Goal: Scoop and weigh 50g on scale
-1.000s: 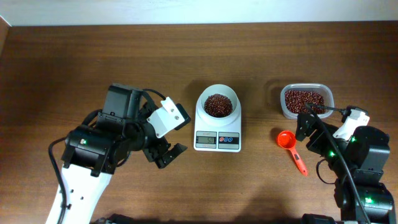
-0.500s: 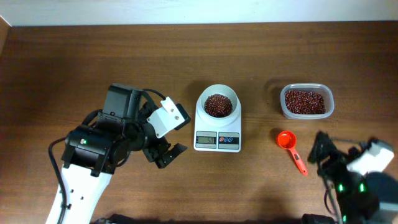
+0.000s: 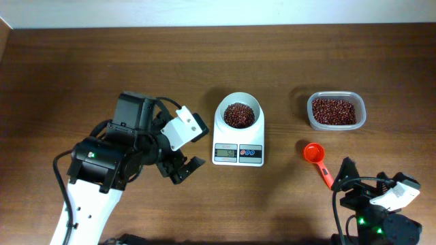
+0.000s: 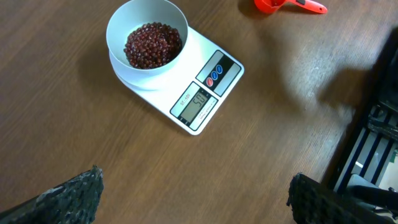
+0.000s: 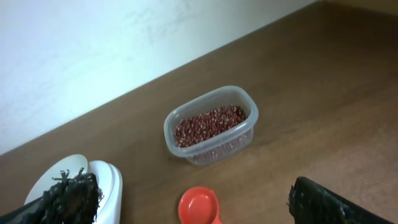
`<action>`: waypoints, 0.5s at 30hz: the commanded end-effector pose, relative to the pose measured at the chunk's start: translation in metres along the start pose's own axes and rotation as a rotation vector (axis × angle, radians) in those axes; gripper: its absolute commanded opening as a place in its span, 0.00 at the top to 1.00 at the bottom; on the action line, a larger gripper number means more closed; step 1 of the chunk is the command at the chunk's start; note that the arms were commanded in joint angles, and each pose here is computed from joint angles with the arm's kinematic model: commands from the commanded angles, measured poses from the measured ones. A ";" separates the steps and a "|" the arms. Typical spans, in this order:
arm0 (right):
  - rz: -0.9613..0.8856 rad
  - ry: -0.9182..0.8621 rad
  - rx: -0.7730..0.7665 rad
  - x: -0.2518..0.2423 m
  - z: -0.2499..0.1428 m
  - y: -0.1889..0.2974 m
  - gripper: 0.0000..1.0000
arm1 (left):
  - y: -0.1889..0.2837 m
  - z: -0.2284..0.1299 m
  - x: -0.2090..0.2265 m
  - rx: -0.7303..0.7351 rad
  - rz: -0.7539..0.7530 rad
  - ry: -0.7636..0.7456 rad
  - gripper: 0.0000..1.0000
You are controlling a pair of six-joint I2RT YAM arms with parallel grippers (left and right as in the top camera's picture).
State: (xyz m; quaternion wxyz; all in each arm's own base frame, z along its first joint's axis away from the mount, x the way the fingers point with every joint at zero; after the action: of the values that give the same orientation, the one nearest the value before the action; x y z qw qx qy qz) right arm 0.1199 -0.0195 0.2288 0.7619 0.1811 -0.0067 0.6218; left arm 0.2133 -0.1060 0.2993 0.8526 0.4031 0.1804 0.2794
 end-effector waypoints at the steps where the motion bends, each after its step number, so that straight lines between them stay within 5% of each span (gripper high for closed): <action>1: -0.012 0.039 -0.032 -0.003 -0.005 -0.012 0.01 | 0.003 0.004 0.000 -0.019 -0.003 -0.014 0.01; 15: 0.040 0.088 -0.280 -0.006 -0.027 -0.063 0.01 | 0.003 0.004 0.000 -0.019 -0.003 -0.014 0.01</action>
State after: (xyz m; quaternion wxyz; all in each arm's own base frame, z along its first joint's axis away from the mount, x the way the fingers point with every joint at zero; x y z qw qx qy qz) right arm 0.1691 -0.0280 0.1955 0.7668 0.0525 -0.0643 0.6365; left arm 0.2132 -0.1059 0.2993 0.8526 0.4031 0.1804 0.2794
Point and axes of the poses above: each gripper's point midway between its finger pads, its own y axis back along the fingers, its own x axis along the line the jaws close on, z = x × y, the point moved 7 cm from there along y, back along the fingers, and after that the axes turned 8 degrees about y, right-handed, at the moved point
